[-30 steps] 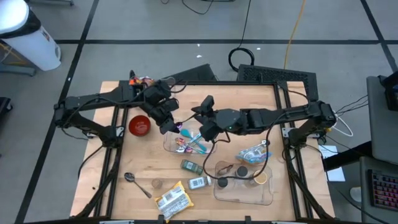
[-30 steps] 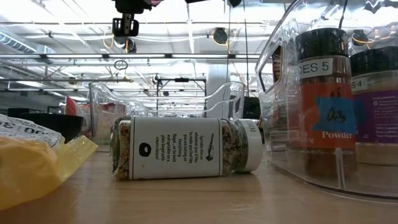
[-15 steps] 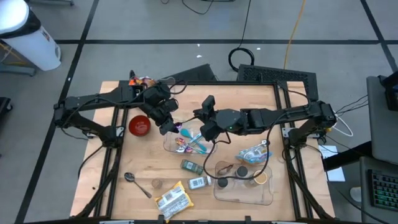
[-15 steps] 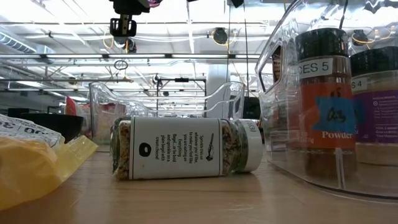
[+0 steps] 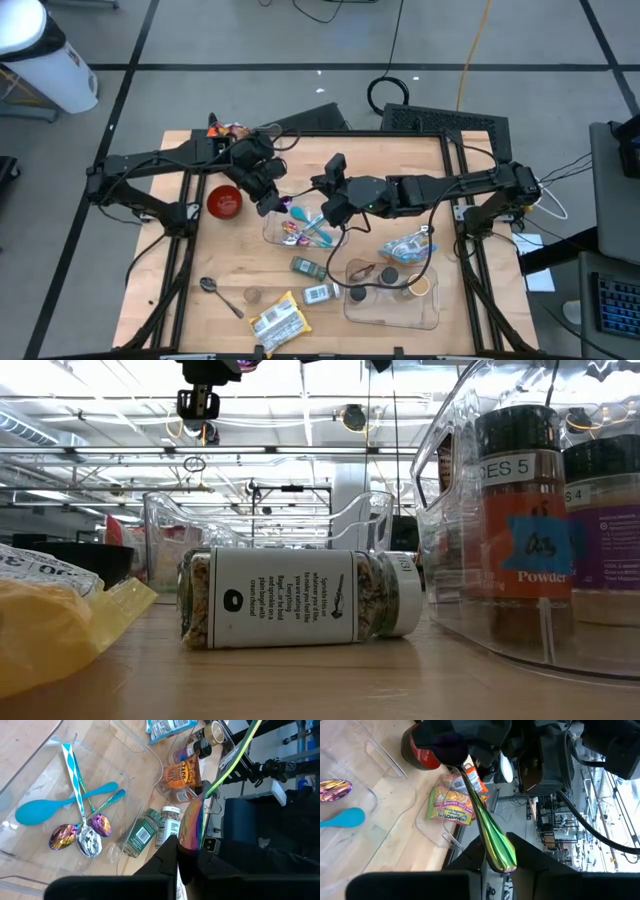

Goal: Pick & Place Food Item
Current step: Put the blue spoon into the middle transparent bin

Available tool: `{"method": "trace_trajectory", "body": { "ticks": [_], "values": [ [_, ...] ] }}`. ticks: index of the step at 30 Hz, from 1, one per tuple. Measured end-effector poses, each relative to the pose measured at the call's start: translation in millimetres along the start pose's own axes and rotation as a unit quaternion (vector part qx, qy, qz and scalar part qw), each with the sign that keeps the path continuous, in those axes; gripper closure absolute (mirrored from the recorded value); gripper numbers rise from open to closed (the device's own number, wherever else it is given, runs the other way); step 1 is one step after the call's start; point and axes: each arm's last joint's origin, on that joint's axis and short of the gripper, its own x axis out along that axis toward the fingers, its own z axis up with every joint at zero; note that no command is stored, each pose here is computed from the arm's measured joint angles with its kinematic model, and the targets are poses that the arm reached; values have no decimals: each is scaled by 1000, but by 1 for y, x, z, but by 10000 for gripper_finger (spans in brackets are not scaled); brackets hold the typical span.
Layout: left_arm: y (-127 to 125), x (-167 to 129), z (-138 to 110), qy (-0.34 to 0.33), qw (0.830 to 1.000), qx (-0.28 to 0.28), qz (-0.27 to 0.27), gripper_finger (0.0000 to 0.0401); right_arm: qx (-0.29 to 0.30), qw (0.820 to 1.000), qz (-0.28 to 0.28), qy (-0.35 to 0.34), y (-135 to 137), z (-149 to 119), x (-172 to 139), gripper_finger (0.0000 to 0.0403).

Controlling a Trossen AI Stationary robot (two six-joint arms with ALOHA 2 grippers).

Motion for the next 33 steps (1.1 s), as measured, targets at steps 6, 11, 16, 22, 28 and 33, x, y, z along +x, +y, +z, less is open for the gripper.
{"method": "trace_trajectory", "body": {
  "ticks": [6,11,16,22,28,33],
  "values": [
    [0,0,0,0,1000,2,0,395,1,1000,0,1,0,0,0,361],
    [0,1,1,-5,1000,4,1,368,13,1000,-6,-2,-1,1,0,367],
    [-1,0,2,-7,1000,6,-3,382,36,999,-6,-2,-2,0,0,352],
    [1,0,3,-10,1000,3,-2,387,30,1000,-1,1,0,0,0,356],
    [5,-3,6,-17,1000,-4,0,397,48,999,1,1,0,0,0,369],
    [7,-5,8,-18,1000,-8,-6,378,69,998,10,7,2,-2,0,369]
  ]
}}
